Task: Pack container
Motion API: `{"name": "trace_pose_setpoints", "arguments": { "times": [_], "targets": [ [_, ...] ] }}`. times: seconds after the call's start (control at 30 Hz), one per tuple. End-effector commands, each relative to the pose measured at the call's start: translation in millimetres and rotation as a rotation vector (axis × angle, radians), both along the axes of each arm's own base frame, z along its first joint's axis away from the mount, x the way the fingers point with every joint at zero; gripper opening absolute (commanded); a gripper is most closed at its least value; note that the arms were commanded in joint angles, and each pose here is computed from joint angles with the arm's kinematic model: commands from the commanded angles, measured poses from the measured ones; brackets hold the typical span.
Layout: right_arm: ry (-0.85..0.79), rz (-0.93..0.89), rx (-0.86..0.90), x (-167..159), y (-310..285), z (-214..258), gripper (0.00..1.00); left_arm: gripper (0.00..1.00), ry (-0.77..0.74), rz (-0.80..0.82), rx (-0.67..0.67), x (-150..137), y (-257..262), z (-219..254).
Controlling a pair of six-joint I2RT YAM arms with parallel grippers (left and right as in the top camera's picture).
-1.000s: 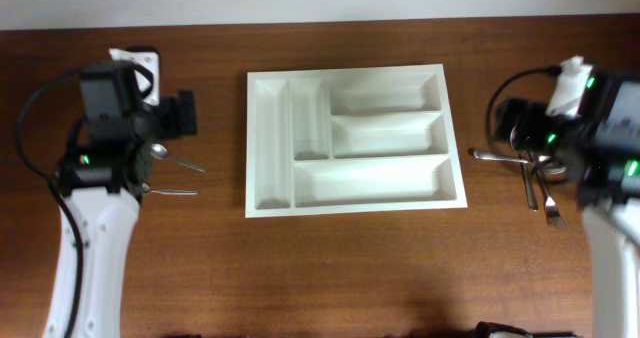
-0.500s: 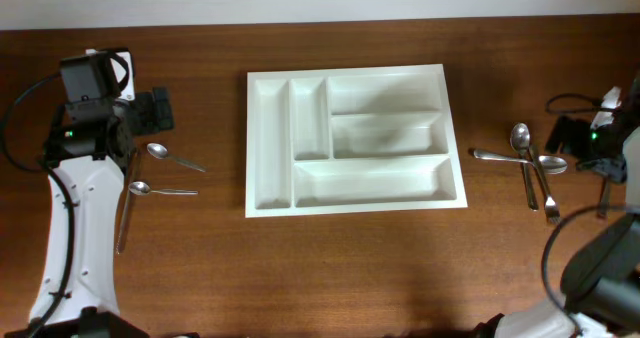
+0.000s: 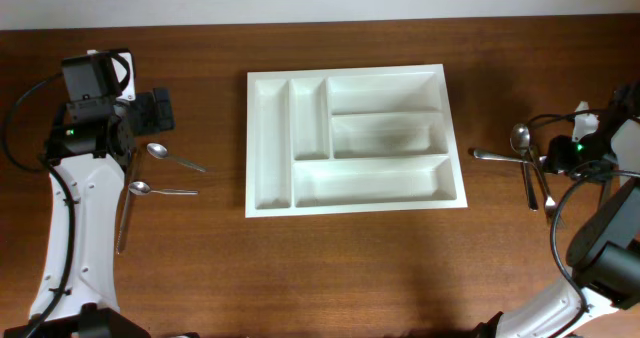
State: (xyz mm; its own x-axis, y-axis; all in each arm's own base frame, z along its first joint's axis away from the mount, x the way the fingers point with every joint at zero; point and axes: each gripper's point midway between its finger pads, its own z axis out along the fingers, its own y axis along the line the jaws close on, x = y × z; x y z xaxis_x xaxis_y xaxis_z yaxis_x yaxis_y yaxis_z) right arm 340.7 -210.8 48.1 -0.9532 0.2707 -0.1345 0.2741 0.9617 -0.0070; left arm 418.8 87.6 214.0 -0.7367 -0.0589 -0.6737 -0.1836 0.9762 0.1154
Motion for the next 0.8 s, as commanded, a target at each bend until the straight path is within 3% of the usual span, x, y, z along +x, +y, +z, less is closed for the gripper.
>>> {"name": "trace_pose_setpoints", "arguments": {
  "times": [0.0,0.6,0.77],
  "targets": [
    [0.033,0.015,-0.011,0,-5,-12,0.59,0.99,-0.013,-0.009,0.019,4,2,8],
    [0.13,0.015,0.06,-13,7,-52,0.48,0.99,-0.013,-0.009,0.019,4,2,8],
    [0.149,0.016,0.073,-15,9,-60,0.3,0.99,-0.013,-0.009,0.019,4,2,8]
  ]
}}
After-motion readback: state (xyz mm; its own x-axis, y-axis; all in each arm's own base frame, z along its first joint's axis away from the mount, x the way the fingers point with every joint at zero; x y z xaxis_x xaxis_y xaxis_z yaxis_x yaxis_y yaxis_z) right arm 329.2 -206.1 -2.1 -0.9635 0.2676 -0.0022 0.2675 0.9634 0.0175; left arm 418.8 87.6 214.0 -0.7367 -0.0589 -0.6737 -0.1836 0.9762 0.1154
